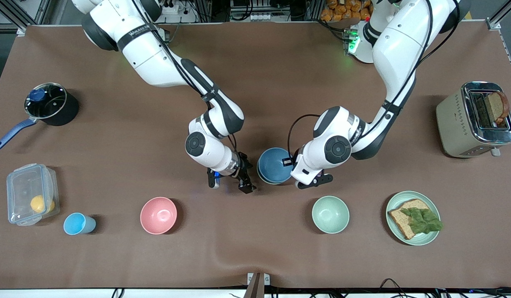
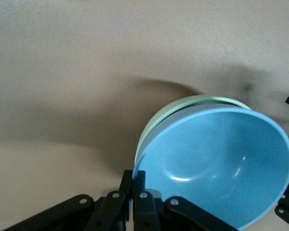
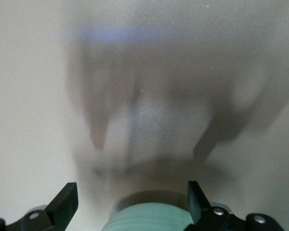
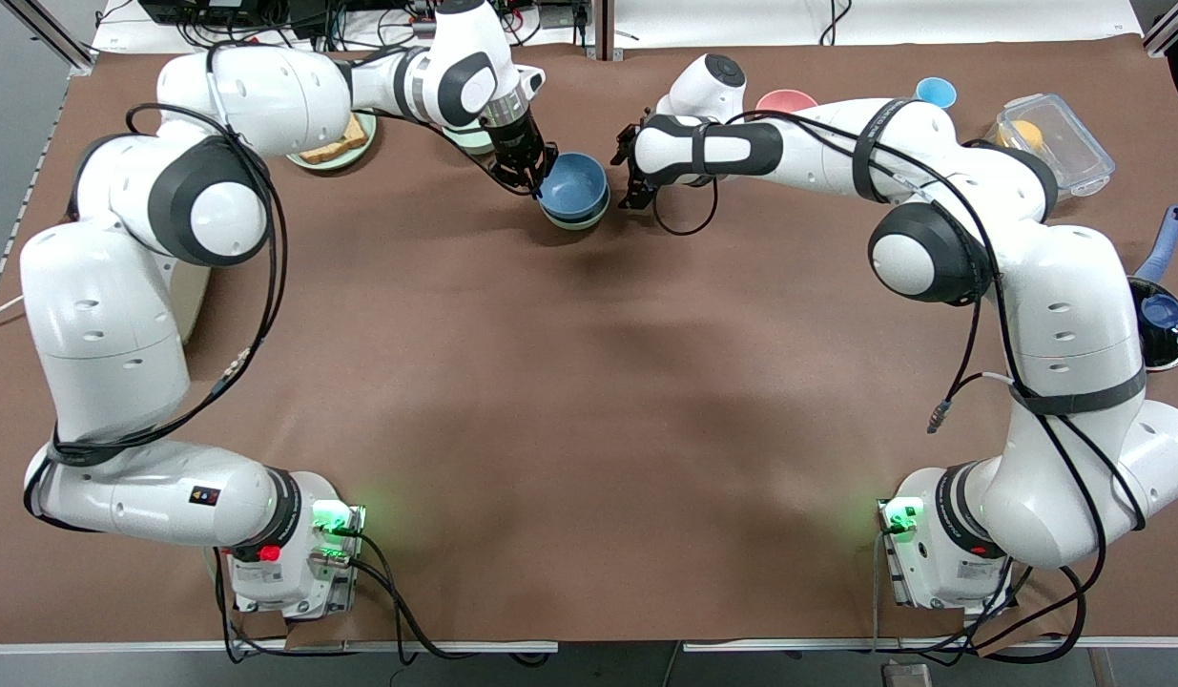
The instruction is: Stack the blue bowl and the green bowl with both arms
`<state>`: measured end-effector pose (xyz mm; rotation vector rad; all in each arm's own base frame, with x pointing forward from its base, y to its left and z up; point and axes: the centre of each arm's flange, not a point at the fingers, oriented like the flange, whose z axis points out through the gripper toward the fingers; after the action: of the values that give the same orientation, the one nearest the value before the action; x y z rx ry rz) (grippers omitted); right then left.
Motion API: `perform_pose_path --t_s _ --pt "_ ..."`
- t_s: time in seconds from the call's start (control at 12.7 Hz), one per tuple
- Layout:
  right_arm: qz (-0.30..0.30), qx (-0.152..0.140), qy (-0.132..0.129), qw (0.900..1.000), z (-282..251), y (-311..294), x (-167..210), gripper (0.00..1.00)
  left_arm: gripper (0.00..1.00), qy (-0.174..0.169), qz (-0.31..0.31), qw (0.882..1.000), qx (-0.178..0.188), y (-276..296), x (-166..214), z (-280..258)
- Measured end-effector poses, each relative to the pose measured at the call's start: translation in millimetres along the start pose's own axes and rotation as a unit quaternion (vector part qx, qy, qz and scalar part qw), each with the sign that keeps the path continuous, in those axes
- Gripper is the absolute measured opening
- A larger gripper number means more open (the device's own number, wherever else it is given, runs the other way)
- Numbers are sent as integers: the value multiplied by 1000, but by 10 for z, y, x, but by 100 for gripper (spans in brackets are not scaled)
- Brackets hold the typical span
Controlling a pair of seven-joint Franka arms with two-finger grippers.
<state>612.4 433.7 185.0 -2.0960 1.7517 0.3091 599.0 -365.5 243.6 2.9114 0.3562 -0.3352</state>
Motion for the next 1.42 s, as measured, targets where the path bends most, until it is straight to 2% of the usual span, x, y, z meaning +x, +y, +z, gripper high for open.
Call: perform_pose_path --t_s 0.55,0.63,1.02,1.26,1.42 --pt "12 12 -5 1000 -100 -114 2 100 5 -1 0 1000 -1 14 6 98" --pt "11 11 -5 1000 -83 -97 -20 100 12 -1 0 1000 -1 16 6 103" --pt "5 10 -8 1000 -35 -68 -105 100 69 12 12 1000 -1 97 -16 49" --pt "-18 10 -7 1000 -30 -67 -104 100 100 60 17 998 -15 126 70 -515" --pt "-51 10 -6 999 -27 -67 -103 100 100 82 8 997 0 -53 53 -1254"
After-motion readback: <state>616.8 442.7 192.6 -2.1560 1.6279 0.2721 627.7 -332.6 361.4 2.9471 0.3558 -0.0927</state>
